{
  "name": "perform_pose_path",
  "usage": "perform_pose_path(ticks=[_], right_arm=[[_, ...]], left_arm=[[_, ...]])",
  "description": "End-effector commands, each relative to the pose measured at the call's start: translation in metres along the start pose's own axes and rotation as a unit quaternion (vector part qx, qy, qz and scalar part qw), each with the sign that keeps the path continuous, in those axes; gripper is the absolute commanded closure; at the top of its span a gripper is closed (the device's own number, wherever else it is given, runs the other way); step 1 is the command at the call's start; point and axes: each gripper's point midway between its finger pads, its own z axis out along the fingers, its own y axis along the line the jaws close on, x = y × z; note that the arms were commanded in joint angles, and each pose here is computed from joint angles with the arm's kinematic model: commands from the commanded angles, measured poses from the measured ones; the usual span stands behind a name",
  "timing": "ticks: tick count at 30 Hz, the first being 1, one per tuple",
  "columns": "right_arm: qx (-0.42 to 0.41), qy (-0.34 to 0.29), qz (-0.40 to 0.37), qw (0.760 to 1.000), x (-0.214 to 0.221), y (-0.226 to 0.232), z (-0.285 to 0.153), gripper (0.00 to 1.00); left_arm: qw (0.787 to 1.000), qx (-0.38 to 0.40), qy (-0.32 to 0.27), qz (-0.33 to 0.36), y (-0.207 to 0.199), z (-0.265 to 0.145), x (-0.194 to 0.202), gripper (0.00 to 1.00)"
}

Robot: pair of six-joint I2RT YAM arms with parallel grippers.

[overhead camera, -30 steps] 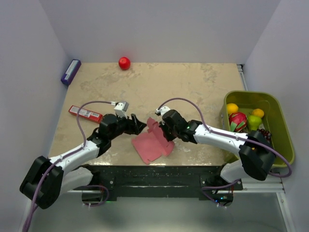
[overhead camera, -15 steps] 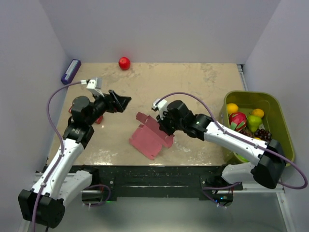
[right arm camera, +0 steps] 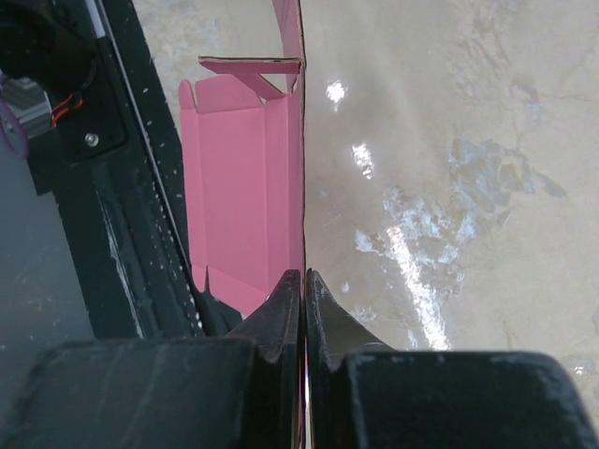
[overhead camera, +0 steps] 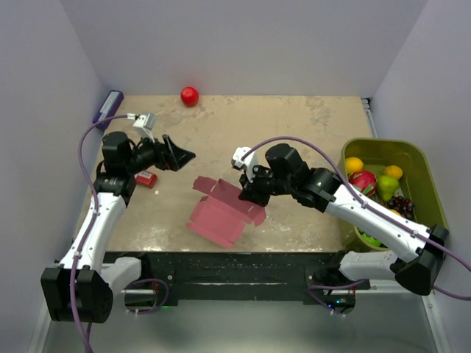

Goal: Fold the paper box

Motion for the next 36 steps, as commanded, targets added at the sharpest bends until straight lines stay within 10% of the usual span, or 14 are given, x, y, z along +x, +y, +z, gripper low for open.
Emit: perform_pose_path(ticks=[1, 36], right_arm=[[-0.031, 0.003, -0.016, 0.999, -0.004, 0.010, -0.006, 1.00], [0.046, 0.066, 0.039, 0.996, 0.044, -0.026, 0.045, 1.00]], left_arm=[[0.996, 0.074, 0.024, 0.033, -0.023, 0.000, 0.015, 0.09], [0.979, 0.159, 0.115, 0.056, -0.059, -0.001, 0.125, 0.26]])
